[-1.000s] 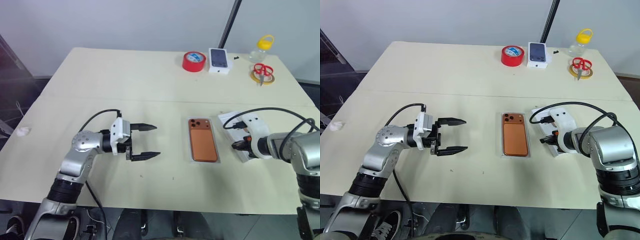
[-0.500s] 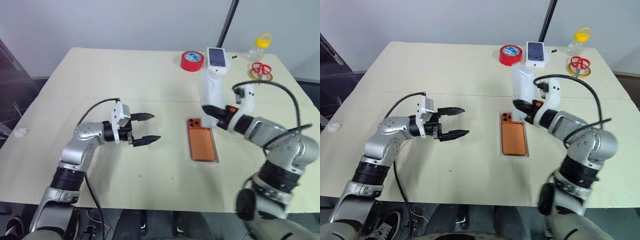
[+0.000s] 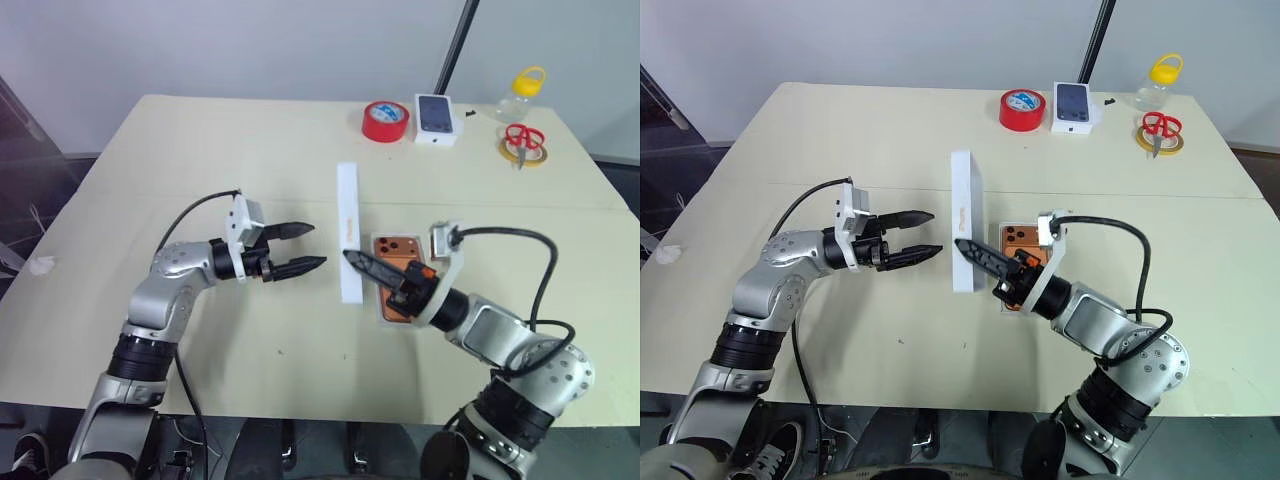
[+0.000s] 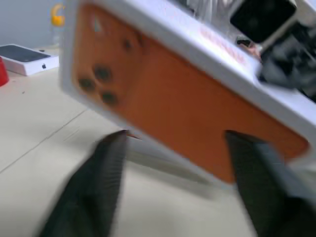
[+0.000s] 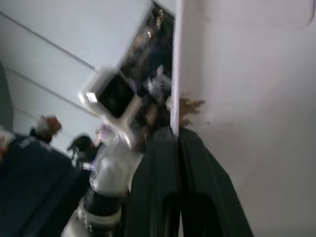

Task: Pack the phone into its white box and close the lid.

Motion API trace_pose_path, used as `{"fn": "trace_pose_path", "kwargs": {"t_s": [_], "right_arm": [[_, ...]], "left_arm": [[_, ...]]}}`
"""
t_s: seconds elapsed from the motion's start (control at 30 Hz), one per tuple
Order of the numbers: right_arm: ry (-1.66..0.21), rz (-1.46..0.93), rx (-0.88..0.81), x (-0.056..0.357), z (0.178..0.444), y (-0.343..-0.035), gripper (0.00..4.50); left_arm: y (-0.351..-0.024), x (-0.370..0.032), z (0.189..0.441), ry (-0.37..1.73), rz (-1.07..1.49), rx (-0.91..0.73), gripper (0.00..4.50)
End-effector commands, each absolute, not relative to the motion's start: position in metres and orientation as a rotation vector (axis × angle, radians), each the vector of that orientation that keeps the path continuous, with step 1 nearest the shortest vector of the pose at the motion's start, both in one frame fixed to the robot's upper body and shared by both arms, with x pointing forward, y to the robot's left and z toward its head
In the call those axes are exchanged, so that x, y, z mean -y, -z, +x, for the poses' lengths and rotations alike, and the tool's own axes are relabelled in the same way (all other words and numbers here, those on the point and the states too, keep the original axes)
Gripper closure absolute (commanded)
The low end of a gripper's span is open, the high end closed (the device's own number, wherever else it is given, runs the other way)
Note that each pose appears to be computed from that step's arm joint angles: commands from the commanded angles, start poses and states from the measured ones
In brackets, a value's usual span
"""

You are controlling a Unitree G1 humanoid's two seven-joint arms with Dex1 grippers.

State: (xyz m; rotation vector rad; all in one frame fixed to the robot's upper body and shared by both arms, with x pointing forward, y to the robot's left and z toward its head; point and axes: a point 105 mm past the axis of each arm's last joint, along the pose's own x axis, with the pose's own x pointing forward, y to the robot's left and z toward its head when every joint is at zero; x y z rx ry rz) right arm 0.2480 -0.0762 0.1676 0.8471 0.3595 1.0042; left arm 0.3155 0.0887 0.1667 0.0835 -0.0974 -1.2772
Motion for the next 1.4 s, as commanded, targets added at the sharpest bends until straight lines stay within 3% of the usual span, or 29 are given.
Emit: {"fn": "trace_pose_path", "kwargs": {"t_s": [0.03,0.1,0.13,0.27,0.5,0.73,0.8,0.93,1.07,1.17,1.27,1.4], "right_arm": [[-1.067,0.892,-0.374,0.071,0.243,-0.175,4.50],[-1.019,0.923,-0.411,0.077,0.250,-0.170,4.50],[-0.995,0.941,-0.421,0.079,0.254,-0.170,4.50],[-0.903,0.936,-0.541,0.087,0.264,-0.152,4.50],[-0.746,0.947,-0.565,0.117,0.286,-0.140,4.50],[-0.749,0.940,-0.549,0.137,0.278,-0.147,4.50],[-0.763,0.921,-0.545,0.144,0.272,-0.150,3.57],[-0.858,0.600,-0.606,0.168,0.247,-0.155,1.61],[-0.721,0.359,-0.563,0.215,0.268,-0.155,1.61],[-0.712,0.331,-0.482,0.217,0.280,-0.160,1.61],[-0.737,0.264,-0.491,0.209,0.278,-0.148,2.45],[-0.638,0.022,-0.492,0.223,0.290,-0.125,4.44]], "left_arm": [[-0.174,-0.085,0.311,1.282,0.081,0.151,3.05],[-0.172,-0.081,0.310,1.283,0.062,0.151,4.14],[-0.171,-0.078,0.309,1.286,0.057,0.149,4.44],[-0.155,-0.064,0.306,1.290,0.082,0.119,4.44],[-0.135,-0.042,0.317,1.295,0.068,0.065,4.44],[-0.126,0.008,0.327,1.361,0.004,0.069,4.44],[-0.126,0.022,0.325,1.390,-0.005,0.079,4.50],[-0.129,0.048,0.316,1.451,-0.043,0.092,4.50],[-0.130,0.058,0.307,1.485,-0.068,0.095,4.50],[-0.132,0.054,0.305,1.486,-0.069,0.094,4.50],[-0.133,0.045,0.308,1.476,-0.067,0.072,4.50],[-0.136,0.029,0.315,1.432,-0.038,0.055,4.50]]}}
